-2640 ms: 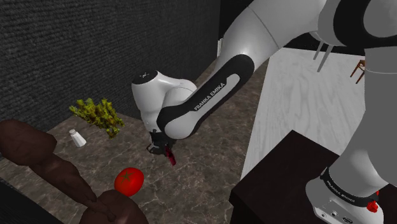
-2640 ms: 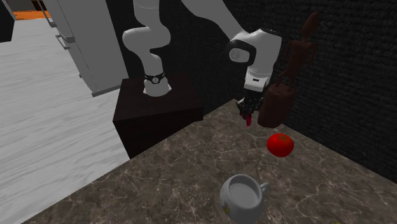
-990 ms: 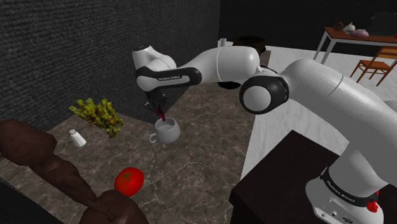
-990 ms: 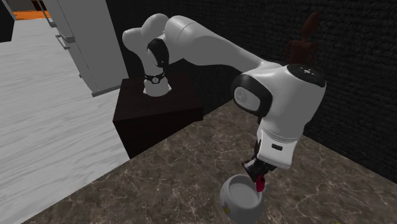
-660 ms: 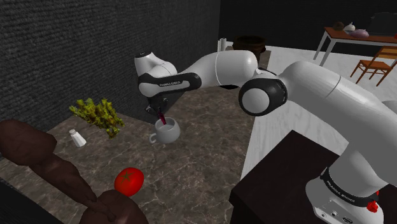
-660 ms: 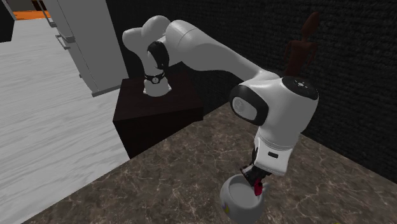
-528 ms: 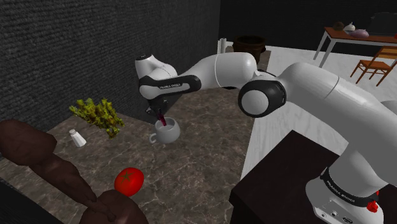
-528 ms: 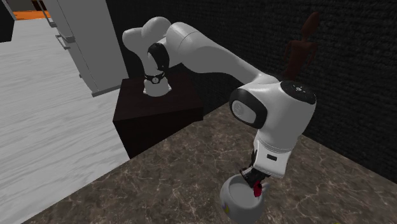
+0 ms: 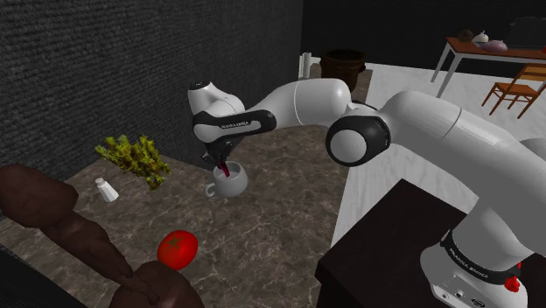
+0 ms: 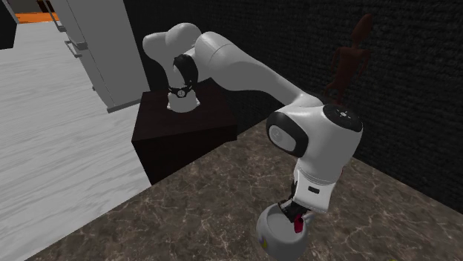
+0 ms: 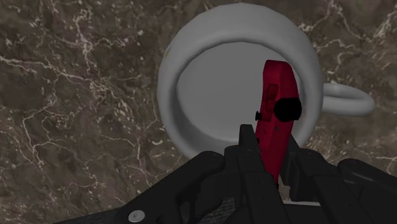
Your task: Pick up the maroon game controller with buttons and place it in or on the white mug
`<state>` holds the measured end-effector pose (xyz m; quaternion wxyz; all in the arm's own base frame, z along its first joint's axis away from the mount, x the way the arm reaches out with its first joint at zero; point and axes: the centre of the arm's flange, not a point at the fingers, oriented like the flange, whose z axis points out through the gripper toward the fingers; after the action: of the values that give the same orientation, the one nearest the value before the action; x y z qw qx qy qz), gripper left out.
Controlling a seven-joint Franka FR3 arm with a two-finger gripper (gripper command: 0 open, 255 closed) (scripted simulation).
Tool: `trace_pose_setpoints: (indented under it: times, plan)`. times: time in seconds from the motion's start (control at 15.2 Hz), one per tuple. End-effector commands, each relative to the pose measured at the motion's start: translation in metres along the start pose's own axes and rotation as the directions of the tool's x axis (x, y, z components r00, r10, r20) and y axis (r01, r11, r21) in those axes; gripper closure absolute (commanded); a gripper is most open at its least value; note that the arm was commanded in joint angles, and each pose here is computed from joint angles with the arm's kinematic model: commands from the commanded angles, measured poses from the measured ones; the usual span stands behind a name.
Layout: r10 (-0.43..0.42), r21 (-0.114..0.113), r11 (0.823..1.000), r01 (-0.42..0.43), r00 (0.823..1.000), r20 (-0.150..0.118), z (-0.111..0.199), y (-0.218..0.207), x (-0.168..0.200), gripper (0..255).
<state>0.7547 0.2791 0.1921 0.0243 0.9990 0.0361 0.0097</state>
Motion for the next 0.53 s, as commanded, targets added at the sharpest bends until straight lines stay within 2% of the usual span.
trace_pose_setpoints:
  times: [0.0, 0.13, 0.2, 0.46]
  plan:
    - [0.000, 0.000, 1.000, 0.000, 1.000, 0.000, 0.0013, 0.0001, 0.0000, 255]
    - [0.000, 0.000, 1.000, 0.000, 1.000, 0.000, 0.0013, 0.0001, 0.0000, 255]
    - [0.000, 0.000, 1.000, 0.000, 1.000, 0.000, 0.0013, -0.0003, -0.0001, 0]
    - [0.000, 0.000, 1.000, 0.000, 1.000, 0.000, 0.0012, -0.0001, 0.0000, 0]
